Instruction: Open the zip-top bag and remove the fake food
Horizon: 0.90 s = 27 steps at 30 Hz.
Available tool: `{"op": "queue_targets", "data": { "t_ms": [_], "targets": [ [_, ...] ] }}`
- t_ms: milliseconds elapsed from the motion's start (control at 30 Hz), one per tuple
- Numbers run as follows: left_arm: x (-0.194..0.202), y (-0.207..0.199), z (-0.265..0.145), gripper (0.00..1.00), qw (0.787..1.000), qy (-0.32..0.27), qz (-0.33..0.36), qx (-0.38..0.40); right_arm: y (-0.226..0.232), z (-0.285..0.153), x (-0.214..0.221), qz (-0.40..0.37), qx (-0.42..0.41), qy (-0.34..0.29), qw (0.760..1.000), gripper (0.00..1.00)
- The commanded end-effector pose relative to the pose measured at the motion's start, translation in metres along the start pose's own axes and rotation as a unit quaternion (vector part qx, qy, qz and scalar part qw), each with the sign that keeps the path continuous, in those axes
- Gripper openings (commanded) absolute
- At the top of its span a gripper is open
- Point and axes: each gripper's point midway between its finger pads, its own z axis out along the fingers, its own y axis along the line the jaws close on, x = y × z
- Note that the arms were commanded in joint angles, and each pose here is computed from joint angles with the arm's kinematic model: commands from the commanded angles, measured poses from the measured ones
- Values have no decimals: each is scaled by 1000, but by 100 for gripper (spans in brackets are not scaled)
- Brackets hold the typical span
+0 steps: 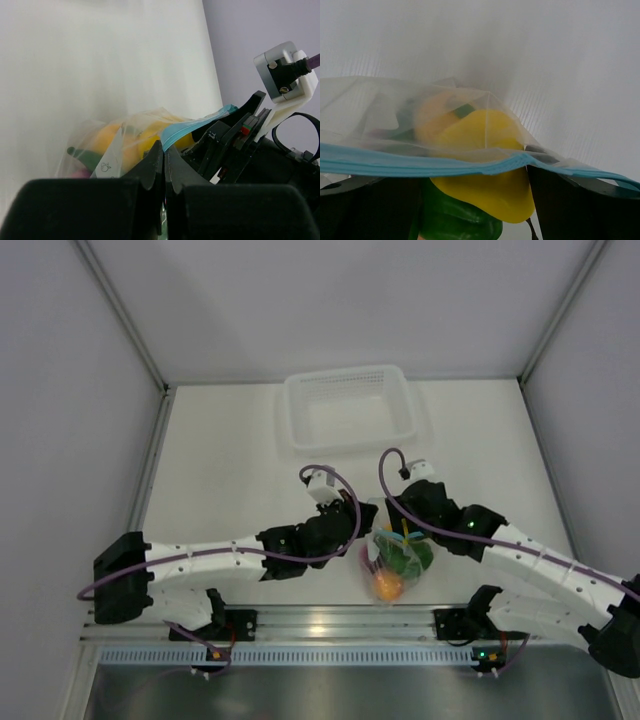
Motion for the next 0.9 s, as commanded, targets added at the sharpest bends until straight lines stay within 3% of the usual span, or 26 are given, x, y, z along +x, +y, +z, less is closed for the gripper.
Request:
{"op": "queue_targets", "data": {
  "t_ms": [0, 67, 200, 467, 600, 633, 867],
  "targets": [
    [-11, -2, 7, 0, 999, -32, 2, -4, -1, 3, 20, 7, 0, 33, 999, 82],
    [-11, -2, 9, 0, 999, -37, 10, -7, 0, 5, 24, 7, 2, 41, 999, 86],
    [-13, -2, 10, 0, 999, -41, 10, -9, 6, 11, 27, 4, -1, 49, 999, 82],
    [-20, 7, 8, 0, 998, -58, 19, -21, 11, 6, 19, 12, -22, 26, 999, 39],
    [-24, 11, 8, 0, 997, -70, 32, -29, 28, -12, -7, 34, -85, -29, 995, 31],
    [-27, 11, 9, 0, 995, -74, 51, -32, 39, -27, -27, 48, -125, -67, 989, 27],
    [-33, 8, 5, 0, 994, -79, 69, -28, 59, -59, -67, 63, -199, -138, 968, 25]
  ]
}}
